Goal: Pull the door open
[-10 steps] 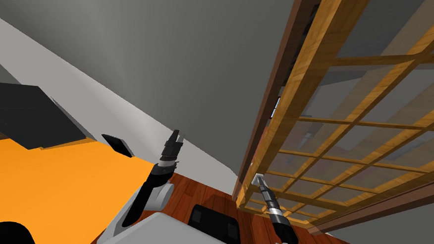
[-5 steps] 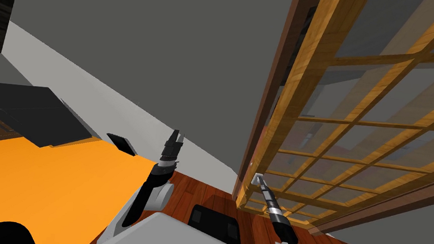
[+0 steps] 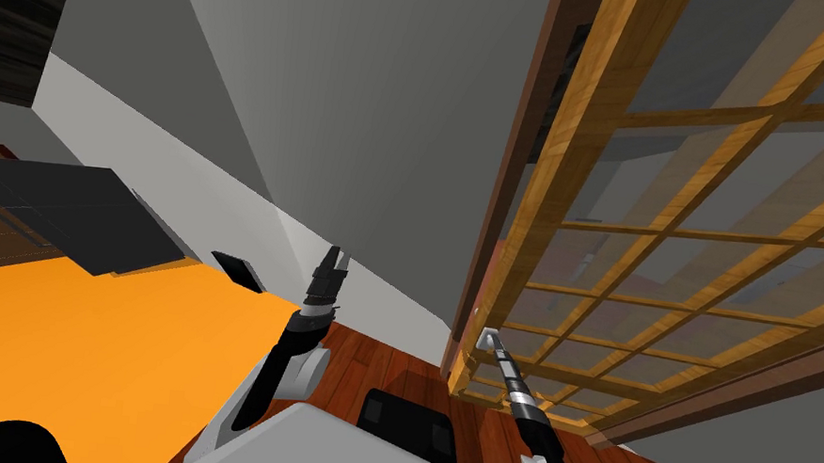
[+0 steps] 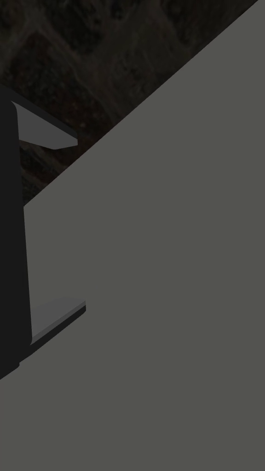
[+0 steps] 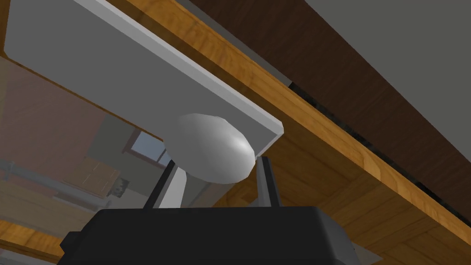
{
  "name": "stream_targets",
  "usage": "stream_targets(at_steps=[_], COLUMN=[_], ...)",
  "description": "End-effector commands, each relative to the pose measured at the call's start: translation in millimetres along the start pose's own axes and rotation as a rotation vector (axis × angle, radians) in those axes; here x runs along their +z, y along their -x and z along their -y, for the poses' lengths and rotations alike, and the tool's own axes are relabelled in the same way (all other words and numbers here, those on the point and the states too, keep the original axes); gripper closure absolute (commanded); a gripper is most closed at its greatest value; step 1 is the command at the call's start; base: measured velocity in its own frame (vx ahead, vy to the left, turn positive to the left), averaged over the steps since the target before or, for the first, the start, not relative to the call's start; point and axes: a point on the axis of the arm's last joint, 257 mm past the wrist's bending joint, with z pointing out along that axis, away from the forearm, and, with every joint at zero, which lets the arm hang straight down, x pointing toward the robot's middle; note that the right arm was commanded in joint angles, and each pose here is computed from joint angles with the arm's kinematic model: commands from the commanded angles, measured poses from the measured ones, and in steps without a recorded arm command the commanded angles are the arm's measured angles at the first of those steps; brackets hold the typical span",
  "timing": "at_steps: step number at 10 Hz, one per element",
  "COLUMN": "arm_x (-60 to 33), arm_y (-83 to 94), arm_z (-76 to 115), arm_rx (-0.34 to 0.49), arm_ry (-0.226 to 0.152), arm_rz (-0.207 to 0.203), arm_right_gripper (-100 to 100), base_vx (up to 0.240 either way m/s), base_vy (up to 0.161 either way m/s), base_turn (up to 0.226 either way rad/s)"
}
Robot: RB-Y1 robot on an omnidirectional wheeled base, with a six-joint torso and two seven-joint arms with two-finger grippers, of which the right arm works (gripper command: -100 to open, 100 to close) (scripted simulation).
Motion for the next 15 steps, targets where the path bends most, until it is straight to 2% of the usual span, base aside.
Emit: stream_targets(at_steps=[1,6,7,8,9,13,14,15], arm_x=[0.3,2.7,2.7,3.5,3.5,5.9,5.9,1.8], arm_y=[-11.3,-12.2,-12.2,-12.5,-12.5,-13.4,-13.4,-15.9], arm_z=[-5.7,-7.1,-7.1,-7.6,-7.6,-8.8,-8.8,-2.8], arm_rx=[0.065,0.202,0.206,0.249,0.253,0.390,0.394,0.394], arm_ry=[0.007,0.005,0.005,0.005,0.005,0.004,0.004,-0.014], arm_rz=[-0.013,-0.008,-0.008,-0.007,-0.007,-0.002,-0.002,-0.005], arm_right_gripper=[100,100,100,100,100,100,100,100], base_vx=[-0.022,-0.029,-0.015,-0.021,-0.024,-0.030,-0.032,-0.011], base_vy=[-0.015,-0.015,-0.014,-0.014,-0.012,-0.016,-0.019,-0.006], base_turn=[0.033,0.028,0.019,0.030,0.020,0.031,0.021,0.016])
